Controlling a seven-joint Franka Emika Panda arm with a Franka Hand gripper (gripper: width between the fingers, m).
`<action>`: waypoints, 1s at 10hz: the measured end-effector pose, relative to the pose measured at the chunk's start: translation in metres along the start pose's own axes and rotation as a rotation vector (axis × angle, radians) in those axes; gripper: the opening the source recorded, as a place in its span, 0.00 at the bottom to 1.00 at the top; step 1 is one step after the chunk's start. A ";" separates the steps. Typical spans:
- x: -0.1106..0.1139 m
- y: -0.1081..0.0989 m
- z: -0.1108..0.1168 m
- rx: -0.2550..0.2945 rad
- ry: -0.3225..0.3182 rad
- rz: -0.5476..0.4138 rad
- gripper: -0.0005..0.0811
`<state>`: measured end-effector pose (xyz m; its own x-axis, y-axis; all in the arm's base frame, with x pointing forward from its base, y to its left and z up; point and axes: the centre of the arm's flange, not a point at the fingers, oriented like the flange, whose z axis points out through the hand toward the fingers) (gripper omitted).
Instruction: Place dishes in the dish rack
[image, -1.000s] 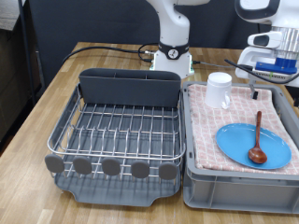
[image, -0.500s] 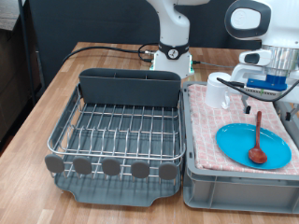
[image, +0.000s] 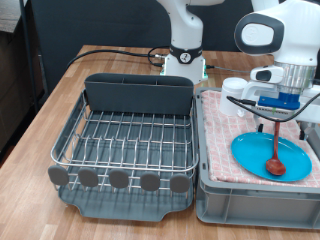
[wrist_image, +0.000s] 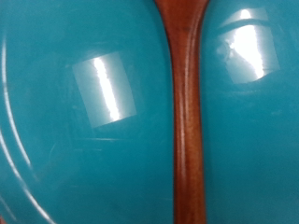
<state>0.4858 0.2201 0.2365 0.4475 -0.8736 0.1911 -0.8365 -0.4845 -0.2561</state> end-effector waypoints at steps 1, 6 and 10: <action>0.000 0.002 0.005 0.000 -0.002 0.004 0.99; -0.001 0.012 0.021 -0.001 0.000 0.030 0.99; -0.002 0.012 0.022 -0.003 0.000 0.036 0.54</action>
<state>0.4816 0.2148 0.2119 0.4168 -0.8905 0.1822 -0.8531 -0.4525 -0.2598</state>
